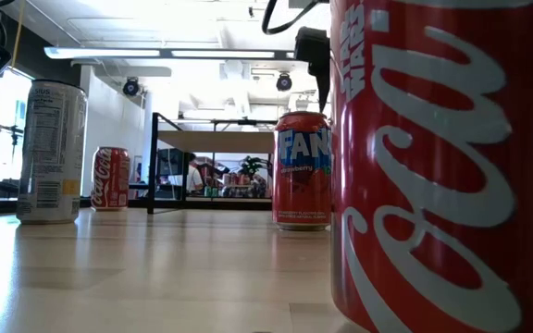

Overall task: Place canned beverage on shelf
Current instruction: Put the top white blue soda can on the shelf

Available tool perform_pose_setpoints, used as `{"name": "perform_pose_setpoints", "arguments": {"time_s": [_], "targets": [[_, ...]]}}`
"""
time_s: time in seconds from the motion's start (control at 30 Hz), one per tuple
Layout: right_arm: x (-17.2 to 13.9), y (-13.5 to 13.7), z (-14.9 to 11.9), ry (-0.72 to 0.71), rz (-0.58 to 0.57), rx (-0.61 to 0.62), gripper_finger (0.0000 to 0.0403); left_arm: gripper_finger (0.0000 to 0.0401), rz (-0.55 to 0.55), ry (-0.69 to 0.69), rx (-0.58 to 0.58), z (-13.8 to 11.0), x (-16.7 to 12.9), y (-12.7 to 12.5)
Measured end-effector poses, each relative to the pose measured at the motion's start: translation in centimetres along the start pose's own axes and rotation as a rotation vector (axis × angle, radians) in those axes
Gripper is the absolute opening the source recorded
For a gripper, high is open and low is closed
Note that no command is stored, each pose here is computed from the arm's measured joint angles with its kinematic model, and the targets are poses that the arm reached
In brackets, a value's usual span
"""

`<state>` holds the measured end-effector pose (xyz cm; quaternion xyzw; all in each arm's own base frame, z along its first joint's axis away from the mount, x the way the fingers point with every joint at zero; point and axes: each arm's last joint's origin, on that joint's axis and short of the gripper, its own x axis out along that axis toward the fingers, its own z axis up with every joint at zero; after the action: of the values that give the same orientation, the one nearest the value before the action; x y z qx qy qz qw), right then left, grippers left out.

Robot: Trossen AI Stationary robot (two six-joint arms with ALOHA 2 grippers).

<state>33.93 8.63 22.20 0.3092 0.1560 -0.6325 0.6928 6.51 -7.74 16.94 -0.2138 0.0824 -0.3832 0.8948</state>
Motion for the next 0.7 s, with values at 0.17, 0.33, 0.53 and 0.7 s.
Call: {"name": "perform_pose_setpoints", "arguments": {"time_s": [0.17,0.33,0.53,0.7], "targets": [[0.28,0.17,0.14,0.005,-0.003,0.016,0.0327,0.036,0.0,0.0,0.0,0.0,0.0,0.0],[0.35,0.3,0.13,0.009,0.003,0.029,0.0329,0.036,0.0,0.0,0.0,0.0,0.0,0.0],[0.34,0.37,0.02,0.033,0.0,0.055,0.0343,0.036,0.0,0.0,0.0,0.0,0.0,0.0],[0.38,0.37,0.02,0.041,-0.006,0.086,0.0362,0.036,0.0,0.0,0.0,-0.01,0.0,0.0]]}}
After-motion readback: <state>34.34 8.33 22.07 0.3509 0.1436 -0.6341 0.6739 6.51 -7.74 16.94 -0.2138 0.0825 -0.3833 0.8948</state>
